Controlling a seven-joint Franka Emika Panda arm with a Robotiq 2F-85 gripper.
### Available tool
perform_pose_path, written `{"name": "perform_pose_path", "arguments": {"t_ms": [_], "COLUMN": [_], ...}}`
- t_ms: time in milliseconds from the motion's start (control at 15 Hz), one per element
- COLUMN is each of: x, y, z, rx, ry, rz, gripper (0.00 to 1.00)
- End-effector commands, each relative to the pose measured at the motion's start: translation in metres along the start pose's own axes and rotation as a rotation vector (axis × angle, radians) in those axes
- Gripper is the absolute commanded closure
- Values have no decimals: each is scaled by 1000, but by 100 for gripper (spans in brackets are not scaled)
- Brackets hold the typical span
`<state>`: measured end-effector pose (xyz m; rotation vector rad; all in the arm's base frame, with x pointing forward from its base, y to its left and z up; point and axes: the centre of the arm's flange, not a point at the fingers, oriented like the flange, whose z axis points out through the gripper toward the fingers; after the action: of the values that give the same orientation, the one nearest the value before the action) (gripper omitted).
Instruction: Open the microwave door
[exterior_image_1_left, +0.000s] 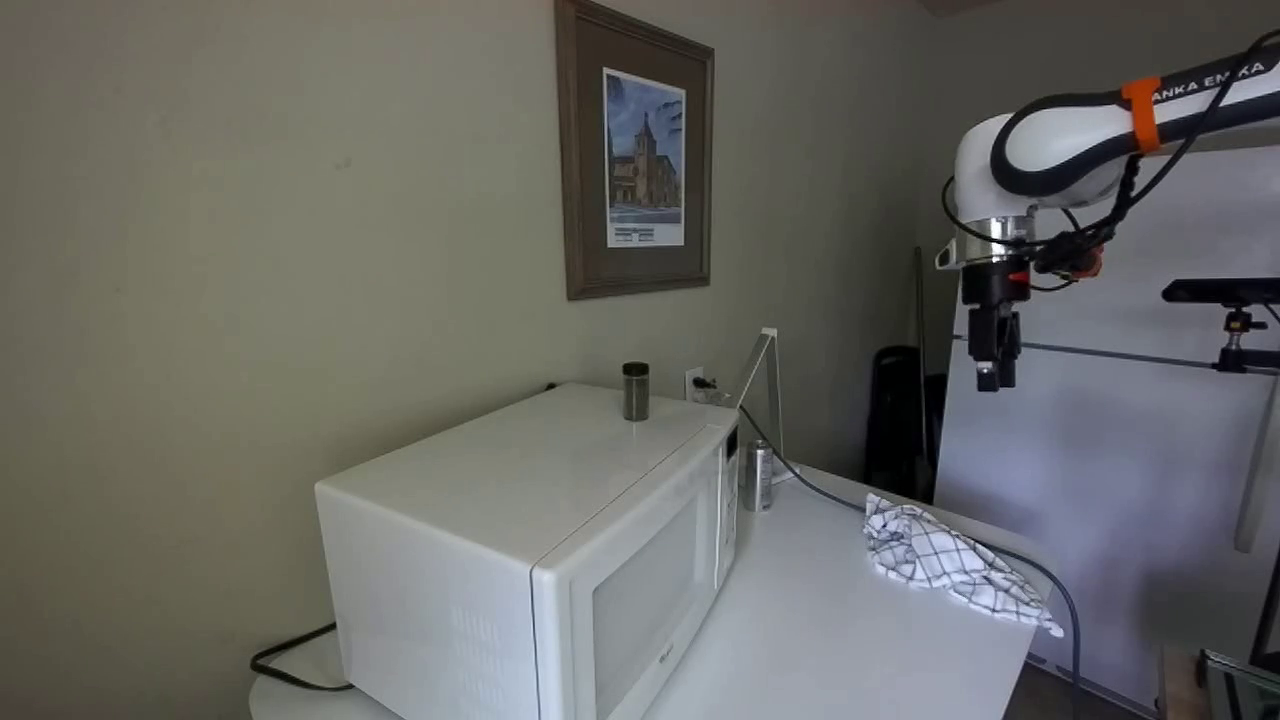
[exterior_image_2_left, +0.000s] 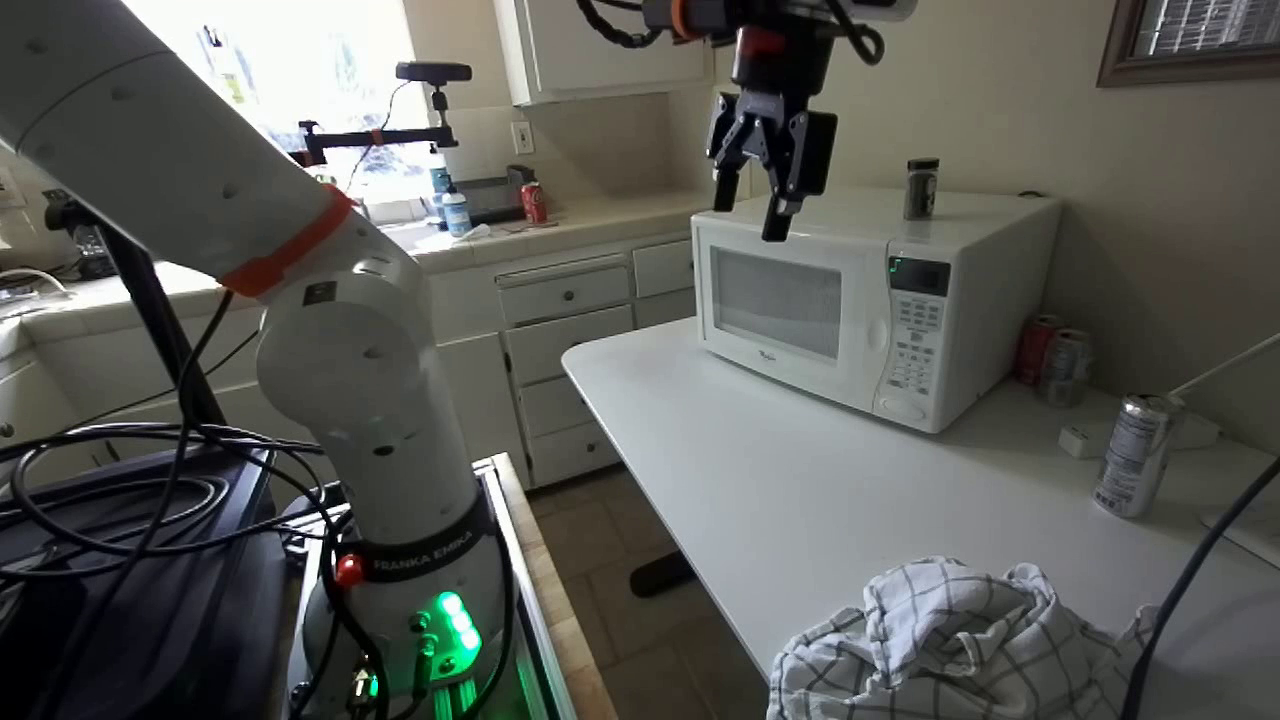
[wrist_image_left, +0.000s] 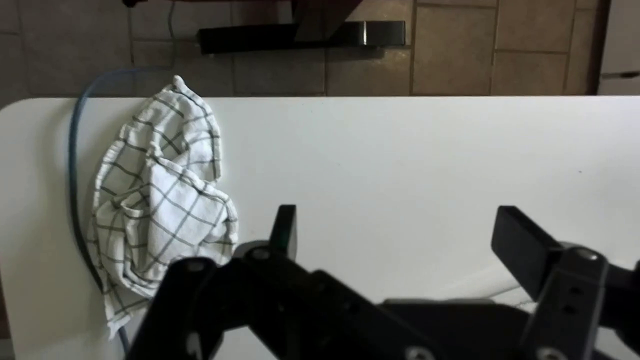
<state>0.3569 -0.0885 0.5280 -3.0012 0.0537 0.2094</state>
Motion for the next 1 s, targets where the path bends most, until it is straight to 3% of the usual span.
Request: {"name": "perform_pose_path", "arguments": {"t_ms": [0,467,733,933], "x": [19,56,61,62], "y": [-18,-21,-9,9], "z": [43,143,199,222], "rx": [116,353,541,701], "ry": [76,323,383,384], "rz": [15,195,292,266], "gripper": [0,0,0,0]}}
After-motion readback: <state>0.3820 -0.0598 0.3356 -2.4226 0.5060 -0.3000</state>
